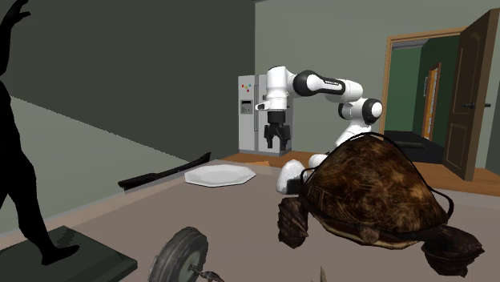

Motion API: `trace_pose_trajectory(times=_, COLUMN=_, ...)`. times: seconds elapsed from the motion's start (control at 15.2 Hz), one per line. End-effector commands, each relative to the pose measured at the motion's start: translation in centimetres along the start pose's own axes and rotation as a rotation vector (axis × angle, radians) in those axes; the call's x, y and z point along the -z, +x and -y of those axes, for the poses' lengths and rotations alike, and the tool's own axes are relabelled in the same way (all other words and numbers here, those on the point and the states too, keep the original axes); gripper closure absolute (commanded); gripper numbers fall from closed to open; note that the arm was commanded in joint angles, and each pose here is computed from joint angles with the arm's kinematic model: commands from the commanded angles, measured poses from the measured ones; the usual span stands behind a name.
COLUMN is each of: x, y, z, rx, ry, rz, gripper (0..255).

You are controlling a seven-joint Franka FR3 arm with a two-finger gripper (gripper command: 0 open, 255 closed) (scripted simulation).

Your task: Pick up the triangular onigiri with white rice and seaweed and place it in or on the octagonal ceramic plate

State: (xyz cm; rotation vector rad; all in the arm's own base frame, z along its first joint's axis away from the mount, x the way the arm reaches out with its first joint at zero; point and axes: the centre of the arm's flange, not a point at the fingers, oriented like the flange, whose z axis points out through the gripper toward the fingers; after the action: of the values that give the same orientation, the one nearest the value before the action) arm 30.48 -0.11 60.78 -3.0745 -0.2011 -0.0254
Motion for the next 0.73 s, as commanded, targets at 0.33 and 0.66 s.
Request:
trace_pose_trajectory(times=0.33, x=0.2, y=1.0, z=6.1, rx=-0.063, ry=0.013, rz=-0.075, gripper=0)
trace_pose_trajectory(times=0.66, x=0.6, y=2.3, z=12.0, rx=-0.126, ry=0.027, rz=-0.149, gripper=0)
